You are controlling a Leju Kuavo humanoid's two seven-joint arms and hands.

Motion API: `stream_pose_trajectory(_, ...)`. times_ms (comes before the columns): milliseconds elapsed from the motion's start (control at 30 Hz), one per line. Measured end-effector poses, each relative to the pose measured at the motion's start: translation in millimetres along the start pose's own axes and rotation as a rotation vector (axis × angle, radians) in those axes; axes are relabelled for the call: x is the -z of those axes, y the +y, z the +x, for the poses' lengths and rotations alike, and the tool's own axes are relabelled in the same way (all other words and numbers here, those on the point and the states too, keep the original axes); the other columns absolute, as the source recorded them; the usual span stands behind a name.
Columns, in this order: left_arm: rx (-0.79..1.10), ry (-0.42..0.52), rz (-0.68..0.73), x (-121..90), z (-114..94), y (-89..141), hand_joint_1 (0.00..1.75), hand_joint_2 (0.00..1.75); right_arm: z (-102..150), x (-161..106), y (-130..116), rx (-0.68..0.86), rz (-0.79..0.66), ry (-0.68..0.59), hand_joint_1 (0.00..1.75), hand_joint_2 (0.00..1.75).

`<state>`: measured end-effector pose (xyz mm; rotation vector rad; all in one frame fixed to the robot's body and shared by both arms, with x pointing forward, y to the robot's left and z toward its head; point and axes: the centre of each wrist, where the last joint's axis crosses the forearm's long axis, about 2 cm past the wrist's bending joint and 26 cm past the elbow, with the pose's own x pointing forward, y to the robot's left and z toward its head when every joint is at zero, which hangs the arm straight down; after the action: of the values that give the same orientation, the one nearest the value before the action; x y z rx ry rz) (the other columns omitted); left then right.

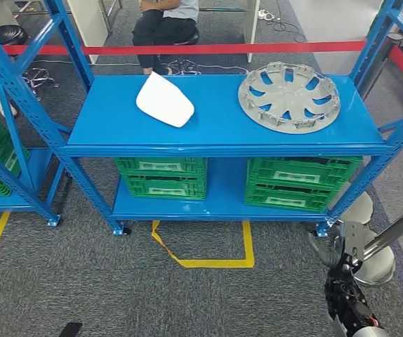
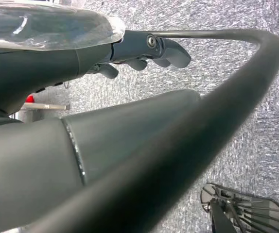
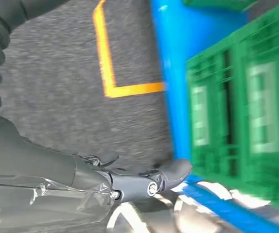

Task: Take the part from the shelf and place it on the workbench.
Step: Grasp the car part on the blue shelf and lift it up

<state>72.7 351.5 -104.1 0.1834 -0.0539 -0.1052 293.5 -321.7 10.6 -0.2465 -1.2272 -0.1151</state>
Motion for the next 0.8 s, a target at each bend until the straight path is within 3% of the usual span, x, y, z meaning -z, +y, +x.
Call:
stream_pose_trajectory(200, -0.011, 0.001, -0.009, -0.2, -0.2, -3.9, 0.0, 0.0, 32.1, -3.4, 14.6, -0.015, 0.043, -0.157, 0.0, 1.75)
stream_pose_trajectory(467, -0.012, -0.005, -0.019, -0.5, -0.7, -9.3, 0.0, 0.0, 86.0, -21.0, 39.3, -0.194, 0.07, -0.367, 0.0, 1.75)
stream_pose_trajectory(800, -0.008, -0.018, -0.031, -1.1, -1.1, -16.1, 0.0, 0.0, 118.8, -36.1, 47.8, -0.163, 0.114, -0.475, 0.0, 1.75)
